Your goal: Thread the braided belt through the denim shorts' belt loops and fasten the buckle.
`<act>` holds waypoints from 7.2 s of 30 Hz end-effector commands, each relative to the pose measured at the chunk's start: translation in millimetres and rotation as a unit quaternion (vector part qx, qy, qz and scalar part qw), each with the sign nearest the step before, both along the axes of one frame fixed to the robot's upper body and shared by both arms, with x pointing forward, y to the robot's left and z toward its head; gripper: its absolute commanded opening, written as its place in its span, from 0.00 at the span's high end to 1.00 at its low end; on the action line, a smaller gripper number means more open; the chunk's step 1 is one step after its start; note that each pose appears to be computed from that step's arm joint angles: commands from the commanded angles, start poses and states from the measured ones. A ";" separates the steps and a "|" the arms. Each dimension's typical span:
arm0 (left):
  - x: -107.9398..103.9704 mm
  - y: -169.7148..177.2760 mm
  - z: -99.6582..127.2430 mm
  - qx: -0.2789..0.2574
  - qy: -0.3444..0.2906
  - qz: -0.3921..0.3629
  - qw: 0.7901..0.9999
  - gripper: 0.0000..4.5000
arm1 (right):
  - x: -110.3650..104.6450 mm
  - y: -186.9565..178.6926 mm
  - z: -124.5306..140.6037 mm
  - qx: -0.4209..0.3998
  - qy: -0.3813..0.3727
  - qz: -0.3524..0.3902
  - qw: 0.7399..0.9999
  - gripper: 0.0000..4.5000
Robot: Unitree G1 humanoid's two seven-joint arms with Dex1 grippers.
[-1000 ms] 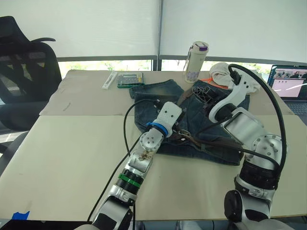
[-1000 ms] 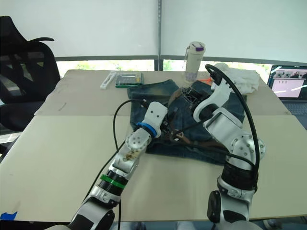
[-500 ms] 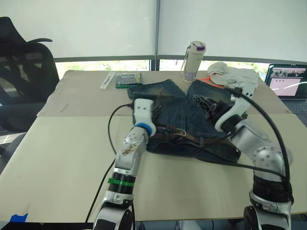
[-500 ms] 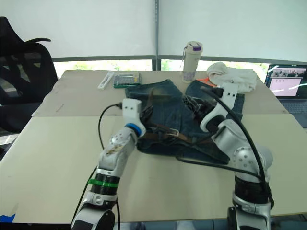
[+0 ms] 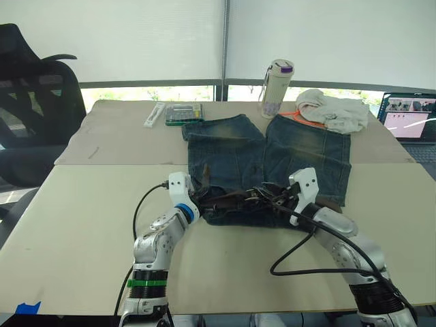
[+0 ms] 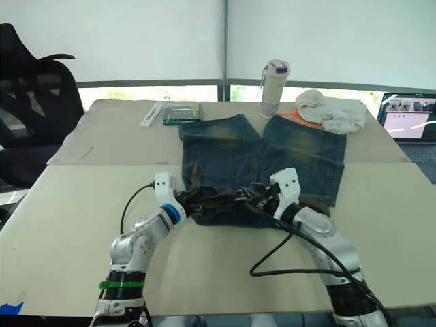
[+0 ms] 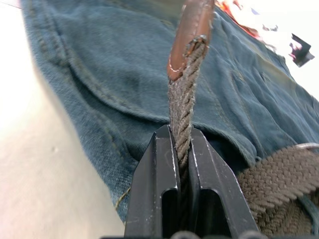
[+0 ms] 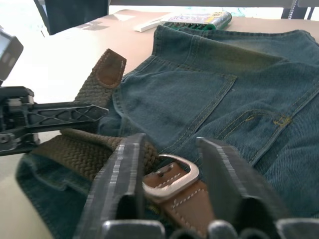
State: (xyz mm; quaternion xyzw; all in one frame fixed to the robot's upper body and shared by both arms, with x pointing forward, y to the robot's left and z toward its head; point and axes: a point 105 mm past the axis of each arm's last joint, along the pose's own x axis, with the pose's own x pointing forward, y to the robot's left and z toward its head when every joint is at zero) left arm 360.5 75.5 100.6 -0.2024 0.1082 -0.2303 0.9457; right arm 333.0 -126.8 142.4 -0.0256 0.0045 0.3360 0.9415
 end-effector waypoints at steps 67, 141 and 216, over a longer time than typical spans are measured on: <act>-5.2 18.2 -26.3 0.036 -0.014 0.018 0.999 1.00 | -6.6 -12.3 -82.1 -0.219 0.083 0.095 0.967 0.99; -79.2 -19.5 175.1 -0.337 -0.209 -0.319 0.861 1.00 | -17.7 -14.2 -134.4 -0.438 0.251 0.199 0.840 0.99; -10.4 -112.6 67.2 0.166 -0.355 -0.205 0.897 0.24 | 4.8 -30.0 77.2 0.249 0.092 -0.140 0.954 1.00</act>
